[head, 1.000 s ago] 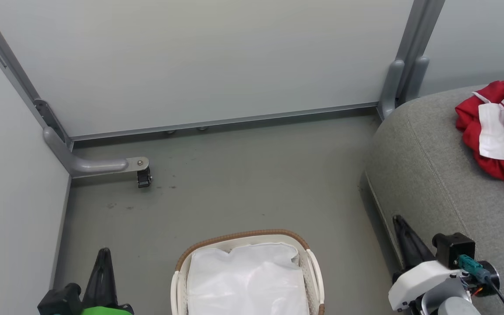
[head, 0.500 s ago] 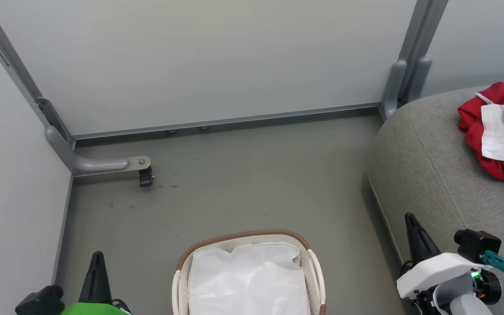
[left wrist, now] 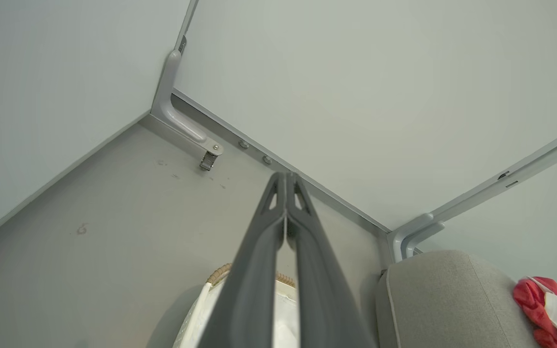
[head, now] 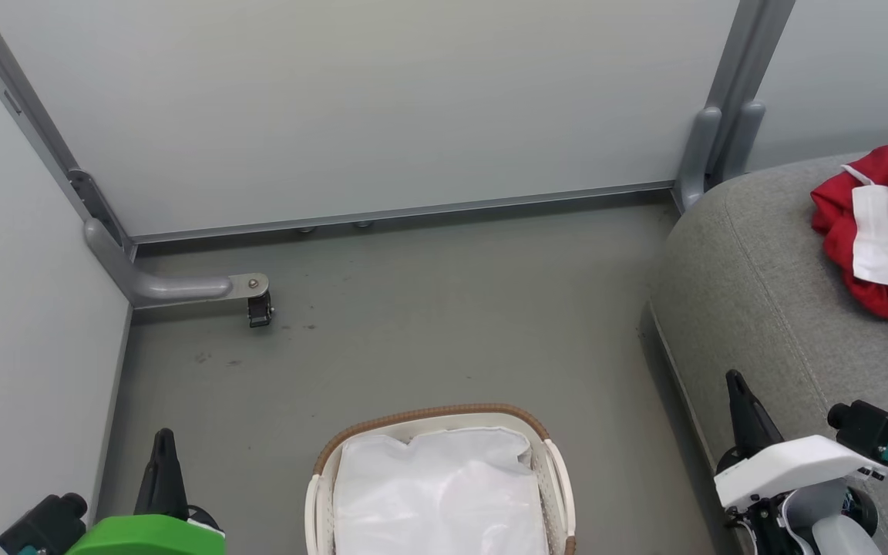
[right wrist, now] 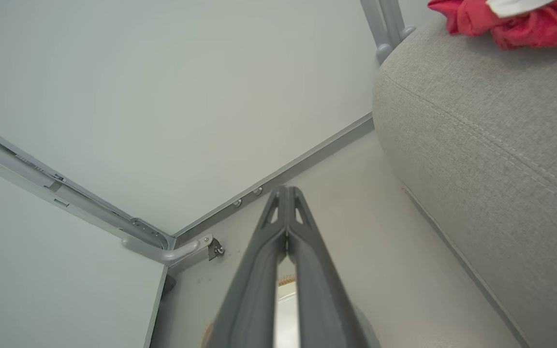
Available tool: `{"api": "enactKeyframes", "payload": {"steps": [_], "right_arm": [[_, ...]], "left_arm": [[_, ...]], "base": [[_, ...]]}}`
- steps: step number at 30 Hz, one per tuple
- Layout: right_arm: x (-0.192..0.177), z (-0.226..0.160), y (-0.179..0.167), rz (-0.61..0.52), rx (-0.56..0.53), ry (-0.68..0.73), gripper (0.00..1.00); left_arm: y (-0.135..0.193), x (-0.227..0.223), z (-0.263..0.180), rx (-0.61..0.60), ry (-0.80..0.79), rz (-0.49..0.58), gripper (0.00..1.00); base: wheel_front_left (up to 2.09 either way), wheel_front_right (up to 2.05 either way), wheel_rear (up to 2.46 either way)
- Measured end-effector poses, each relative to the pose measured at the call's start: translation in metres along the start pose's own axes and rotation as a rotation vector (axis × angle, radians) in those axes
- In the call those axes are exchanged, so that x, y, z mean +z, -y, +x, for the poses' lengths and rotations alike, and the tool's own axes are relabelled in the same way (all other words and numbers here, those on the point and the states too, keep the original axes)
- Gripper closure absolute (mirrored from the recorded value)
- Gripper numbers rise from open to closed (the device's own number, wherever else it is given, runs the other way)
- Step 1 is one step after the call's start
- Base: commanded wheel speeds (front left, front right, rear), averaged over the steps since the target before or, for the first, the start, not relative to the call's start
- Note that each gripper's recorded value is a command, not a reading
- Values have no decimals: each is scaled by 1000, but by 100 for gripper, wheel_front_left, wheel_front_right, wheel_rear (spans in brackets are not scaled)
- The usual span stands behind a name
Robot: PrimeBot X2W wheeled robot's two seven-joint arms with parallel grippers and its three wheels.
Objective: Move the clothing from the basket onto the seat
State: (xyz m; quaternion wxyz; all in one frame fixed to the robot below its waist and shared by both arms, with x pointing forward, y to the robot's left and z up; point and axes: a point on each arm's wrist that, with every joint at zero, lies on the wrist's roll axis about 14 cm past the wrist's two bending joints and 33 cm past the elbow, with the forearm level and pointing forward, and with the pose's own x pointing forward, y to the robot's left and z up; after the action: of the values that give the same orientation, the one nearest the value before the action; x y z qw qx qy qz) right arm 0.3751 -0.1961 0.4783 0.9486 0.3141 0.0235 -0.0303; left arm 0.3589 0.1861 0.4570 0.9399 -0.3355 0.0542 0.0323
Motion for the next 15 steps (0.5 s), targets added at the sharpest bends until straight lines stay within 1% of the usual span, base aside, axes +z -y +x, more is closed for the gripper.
{"api": "enactKeyframes", "payload": {"steps": [15], "right_arm": [[5,3,1,207,-12,0,100]], "left_arm": [[2,7,5,5,2,-197,100]], "base": [[0,0,0]]}}
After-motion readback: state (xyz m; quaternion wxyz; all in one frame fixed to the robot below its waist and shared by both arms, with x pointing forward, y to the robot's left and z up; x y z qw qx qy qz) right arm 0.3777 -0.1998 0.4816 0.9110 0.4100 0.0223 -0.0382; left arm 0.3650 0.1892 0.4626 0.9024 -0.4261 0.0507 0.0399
